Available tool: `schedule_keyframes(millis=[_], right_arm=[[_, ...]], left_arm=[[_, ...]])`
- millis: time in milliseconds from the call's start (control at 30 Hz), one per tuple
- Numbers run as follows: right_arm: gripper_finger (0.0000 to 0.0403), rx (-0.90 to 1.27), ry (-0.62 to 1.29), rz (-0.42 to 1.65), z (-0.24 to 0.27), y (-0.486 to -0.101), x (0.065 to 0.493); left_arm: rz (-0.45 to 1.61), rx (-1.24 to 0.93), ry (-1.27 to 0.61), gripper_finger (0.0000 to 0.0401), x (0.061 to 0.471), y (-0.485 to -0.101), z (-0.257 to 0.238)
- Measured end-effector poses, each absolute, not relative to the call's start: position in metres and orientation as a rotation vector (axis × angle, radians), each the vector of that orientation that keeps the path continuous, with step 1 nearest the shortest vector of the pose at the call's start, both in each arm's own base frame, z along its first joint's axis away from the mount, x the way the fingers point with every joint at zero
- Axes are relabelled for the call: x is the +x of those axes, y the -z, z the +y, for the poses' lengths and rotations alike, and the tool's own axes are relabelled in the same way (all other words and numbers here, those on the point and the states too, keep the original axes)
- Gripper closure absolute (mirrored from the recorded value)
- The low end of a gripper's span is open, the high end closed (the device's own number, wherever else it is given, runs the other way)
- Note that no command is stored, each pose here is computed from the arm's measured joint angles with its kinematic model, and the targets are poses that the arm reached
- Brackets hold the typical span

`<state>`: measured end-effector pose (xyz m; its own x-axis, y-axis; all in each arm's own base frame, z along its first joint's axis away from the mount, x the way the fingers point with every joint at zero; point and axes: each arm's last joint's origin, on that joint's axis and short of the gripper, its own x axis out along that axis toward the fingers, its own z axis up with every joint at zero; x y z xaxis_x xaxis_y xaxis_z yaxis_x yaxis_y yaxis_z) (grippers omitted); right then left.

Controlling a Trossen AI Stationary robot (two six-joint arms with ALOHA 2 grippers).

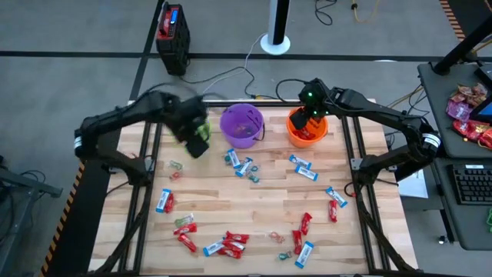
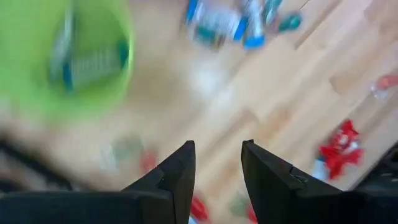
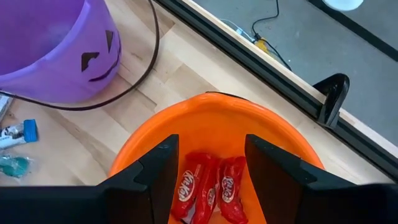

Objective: Sort candy by brand, put in halloween buckets
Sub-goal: Put the red chocolate into the orange bucket

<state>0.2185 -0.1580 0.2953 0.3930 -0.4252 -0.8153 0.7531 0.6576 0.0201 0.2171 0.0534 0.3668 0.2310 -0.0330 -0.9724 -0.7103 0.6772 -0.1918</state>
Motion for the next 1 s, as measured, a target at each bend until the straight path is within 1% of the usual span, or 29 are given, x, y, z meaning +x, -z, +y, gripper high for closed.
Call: schedule_keyframes(millis=[67, 167, 267, 433, 500, 667, 767, 867, 1000], right_arm=[[0.0225, 0.415, 0.772, 0.888, -0.158, -0.295, 0.219], [0.0225, 0.405, 0.765, 0.892, -0.158, -0.295, 0.219], [0.0225, 0.395, 0.758, 0.895, -0.158, -0.295, 0.219], [0.0225, 0.401, 0.739, 0.894, -0.158, -0.295, 0.219], [0.0225, 0.401, 0.739, 0.892, -0.158, -0.295, 0.219], [0.0225, 0.404, 0.736, 0.891, -0.158, -0.295, 0.219], [0.0225, 0.416, 0.723, 0.888, -0.157, -0.295, 0.22], [0.0225, 0.433, 0.716, 0.883, -0.157, -0.295, 0.22], [0.0225, 0.461, 0.704, 0.875, -0.156, -0.295, 0.22]], left_arm=[[1.3, -0.85, -0.639, 0.0287, 0.203, -0.364, 0.035], [1.318, -0.949, -0.745, 0.0287, 0.192, -0.348, 0.009], [1.386, -1.007, -0.838, 0.0287, 0.18, -0.325, -0.013], [1.49, -1.012, -0.995, 0.0287, 0.165, -0.275, -0.039], [1.489, -1.019, -1.008, 0.0287, 0.163, -0.254, -0.044], [1.467, -1.105, -0.956, 0.0287, 0.169, -0.199, -0.049], [1.448, -1.131, -0.95, 0.0287, 0.172, -0.174, -0.05], [1.471, -1.098, -1.009, 0.0287, 0.17, -0.159, -0.049], [1.508, -1.06, -1.02, 0.0287, 0.175, -0.154, -0.05]])
